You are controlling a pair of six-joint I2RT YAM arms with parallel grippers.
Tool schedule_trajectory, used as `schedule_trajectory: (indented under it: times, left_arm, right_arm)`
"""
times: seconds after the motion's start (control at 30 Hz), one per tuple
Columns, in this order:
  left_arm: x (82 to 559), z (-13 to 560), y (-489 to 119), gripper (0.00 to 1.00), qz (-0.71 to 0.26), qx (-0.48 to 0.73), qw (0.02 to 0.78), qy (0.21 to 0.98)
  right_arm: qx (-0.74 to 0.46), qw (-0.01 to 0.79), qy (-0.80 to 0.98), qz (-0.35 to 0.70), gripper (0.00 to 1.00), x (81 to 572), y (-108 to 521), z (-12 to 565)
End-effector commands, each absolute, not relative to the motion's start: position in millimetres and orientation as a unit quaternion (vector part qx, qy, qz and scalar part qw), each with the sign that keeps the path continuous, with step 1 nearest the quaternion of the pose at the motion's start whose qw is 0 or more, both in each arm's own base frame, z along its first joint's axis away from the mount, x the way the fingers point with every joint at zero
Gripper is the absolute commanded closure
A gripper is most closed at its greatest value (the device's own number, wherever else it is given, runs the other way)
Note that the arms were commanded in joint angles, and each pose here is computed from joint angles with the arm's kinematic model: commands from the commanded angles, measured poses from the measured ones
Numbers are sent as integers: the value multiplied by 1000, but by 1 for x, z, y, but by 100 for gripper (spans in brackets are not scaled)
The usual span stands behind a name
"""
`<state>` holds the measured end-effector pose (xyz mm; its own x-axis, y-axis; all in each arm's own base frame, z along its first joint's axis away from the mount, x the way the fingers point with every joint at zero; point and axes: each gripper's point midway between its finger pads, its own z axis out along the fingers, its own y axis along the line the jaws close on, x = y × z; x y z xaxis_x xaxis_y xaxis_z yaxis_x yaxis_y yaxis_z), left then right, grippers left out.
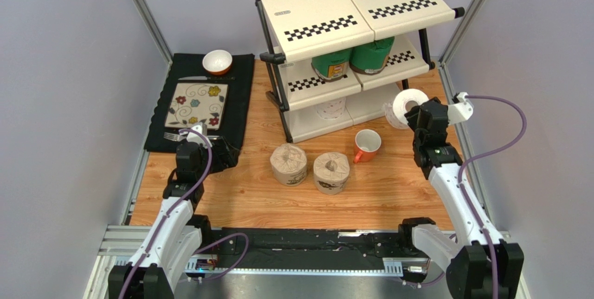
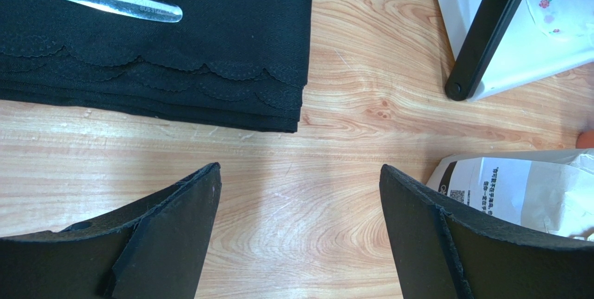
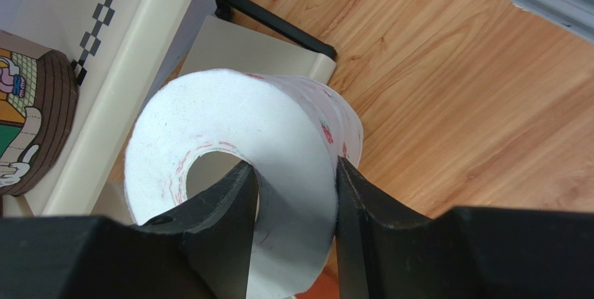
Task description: Place and organize the paper towels onto the shelf
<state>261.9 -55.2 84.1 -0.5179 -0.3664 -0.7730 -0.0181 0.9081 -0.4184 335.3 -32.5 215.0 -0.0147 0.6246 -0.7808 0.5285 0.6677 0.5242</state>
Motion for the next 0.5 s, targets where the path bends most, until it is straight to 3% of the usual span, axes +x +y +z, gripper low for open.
schedule_trajectory:
  times: [0.0,0.47]
  left_arm:
    - [267,92,-57,8,-193,-114,492,841]
    - [267,91,-56,8,-191,-115,491,842]
  right_arm:
    - [395,630,659,112,66,373,-22,255]
    - [377,599,687,164,66,416,5,223]
